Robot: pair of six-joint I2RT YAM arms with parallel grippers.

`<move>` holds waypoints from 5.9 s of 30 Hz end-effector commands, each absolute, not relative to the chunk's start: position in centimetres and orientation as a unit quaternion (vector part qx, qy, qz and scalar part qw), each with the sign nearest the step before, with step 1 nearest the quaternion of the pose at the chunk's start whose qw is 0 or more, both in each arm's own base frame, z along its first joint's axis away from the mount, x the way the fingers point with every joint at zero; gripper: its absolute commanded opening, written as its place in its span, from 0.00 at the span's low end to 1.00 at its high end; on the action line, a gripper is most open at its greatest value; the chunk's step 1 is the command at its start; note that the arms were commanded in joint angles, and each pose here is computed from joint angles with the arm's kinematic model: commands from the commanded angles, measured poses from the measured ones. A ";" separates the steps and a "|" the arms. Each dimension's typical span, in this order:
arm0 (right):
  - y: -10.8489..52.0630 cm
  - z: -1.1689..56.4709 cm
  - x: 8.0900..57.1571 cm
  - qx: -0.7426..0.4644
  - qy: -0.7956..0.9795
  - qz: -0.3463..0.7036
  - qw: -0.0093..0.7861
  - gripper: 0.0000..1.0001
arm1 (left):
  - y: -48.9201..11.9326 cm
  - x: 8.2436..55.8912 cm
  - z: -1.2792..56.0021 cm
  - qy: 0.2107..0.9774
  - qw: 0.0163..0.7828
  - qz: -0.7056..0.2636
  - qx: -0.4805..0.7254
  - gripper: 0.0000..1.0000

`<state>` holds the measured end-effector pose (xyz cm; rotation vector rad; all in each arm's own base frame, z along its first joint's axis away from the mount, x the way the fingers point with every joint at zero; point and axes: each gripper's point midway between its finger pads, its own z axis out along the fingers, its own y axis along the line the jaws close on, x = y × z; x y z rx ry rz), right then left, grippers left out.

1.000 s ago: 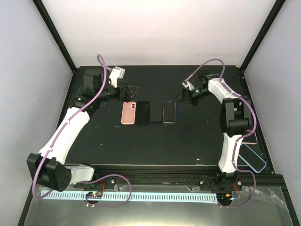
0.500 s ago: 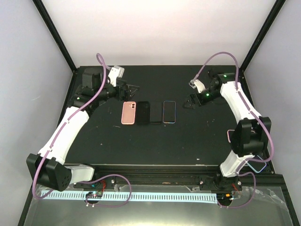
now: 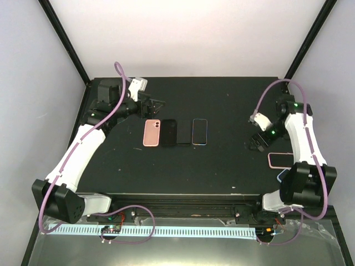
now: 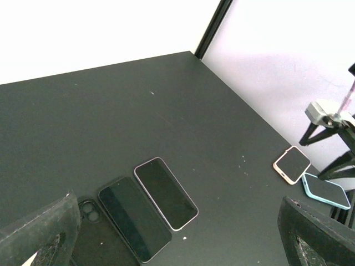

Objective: Take the phone out of the phone case
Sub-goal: Pick up the phone at the center of the board.

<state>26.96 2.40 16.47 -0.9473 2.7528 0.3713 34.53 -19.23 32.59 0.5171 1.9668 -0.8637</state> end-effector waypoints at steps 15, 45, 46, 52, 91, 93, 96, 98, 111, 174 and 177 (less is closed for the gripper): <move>-12.9 10.5 18.8 -0.360 0.930 -0.073 -0.006 1.00 | -19.8 35.6 34.0 0.787 0.447 -0.369 0.209 0.99; -16.4 1.9 14.3 -0.341 0.934 -0.056 -0.088 1.00 | -19.6 35.5 33.5 0.792 0.445 -0.366 0.201 0.99; -16.2 1.7 14.1 -0.341 0.934 -0.052 -0.090 1.00 | -19.6 35.5 33.4 0.793 0.444 -0.366 0.200 0.99; -15.9 0.4 13.3 -0.341 0.934 -0.051 -0.097 1.00 | -19.6 35.5 33.4 0.793 0.445 -0.366 0.199 0.99; -3.5 12.9 22.5 -0.504 0.850 -0.106 0.112 0.62 | -21.1 34.3 31.3 0.786 0.396 -0.430 0.200 0.99; -1.3 14.2 23.2 -0.525 0.834 -0.104 0.135 0.61 | -21.4 33.9 30.6 0.786 0.383 -0.444 0.196 0.99; 1.6 16.2 24.0 -0.543 0.817 -0.096 0.167 0.61 | -22.0 33.4 29.5 0.787 0.365 -0.460 0.192 0.99; 3.4 17.3 24.3 -0.554 0.806 -0.093 0.186 0.61 | -22.5 33.1 28.7 0.790 0.353 -0.464 0.191 0.99; 12.5 22.8 24.9 -0.615 0.725 -0.114 0.287 0.60 | -26.9 30.3 25.8 0.785 0.278 -0.511 0.214 0.97; 20.4 25.7 24.7 -0.662 0.636 -0.176 0.355 0.97 | -36.3 23.7 24.1 0.727 0.119 -0.610 0.291 0.02; 20.8 28.0 25.1 -0.642 0.642 -0.161 0.386 1.00 | -35.5 24.6 24.7 0.726 0.131 -0.613 0.284 0.01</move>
